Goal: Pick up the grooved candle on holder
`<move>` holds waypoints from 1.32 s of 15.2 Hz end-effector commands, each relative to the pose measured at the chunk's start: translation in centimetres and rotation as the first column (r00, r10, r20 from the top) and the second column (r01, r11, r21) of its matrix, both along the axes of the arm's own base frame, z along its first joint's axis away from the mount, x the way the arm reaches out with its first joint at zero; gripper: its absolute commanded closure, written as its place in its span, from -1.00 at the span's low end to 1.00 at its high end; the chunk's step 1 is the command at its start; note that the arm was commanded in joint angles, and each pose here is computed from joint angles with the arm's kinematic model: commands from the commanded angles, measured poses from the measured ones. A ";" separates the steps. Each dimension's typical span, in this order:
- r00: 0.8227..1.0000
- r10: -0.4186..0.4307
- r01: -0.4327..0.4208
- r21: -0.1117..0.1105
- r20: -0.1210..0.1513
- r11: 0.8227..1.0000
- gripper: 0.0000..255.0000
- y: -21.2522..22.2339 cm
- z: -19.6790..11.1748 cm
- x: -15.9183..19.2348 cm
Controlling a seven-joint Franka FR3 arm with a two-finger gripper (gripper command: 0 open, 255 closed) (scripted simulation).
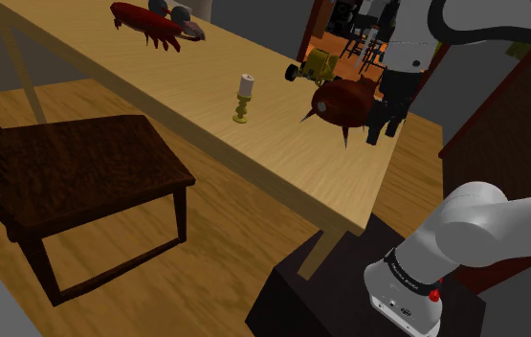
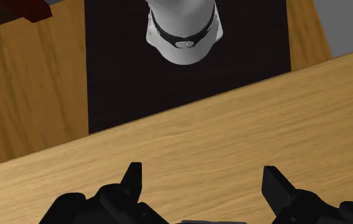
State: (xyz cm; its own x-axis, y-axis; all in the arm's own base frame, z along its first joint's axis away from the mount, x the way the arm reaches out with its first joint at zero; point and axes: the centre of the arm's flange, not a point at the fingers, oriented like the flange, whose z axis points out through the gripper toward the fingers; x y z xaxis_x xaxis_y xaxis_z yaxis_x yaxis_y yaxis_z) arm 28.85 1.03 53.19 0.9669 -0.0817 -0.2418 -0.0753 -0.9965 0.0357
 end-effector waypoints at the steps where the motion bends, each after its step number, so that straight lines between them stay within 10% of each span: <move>1: 1.000 0.000 0.000 0.000 0.000 1.000 -1.00 0.0 0.0 0.0; 20: 0.997 0.051 -0.051 0.005 0.061 0.999 -1.00 12.8 3.6 20.4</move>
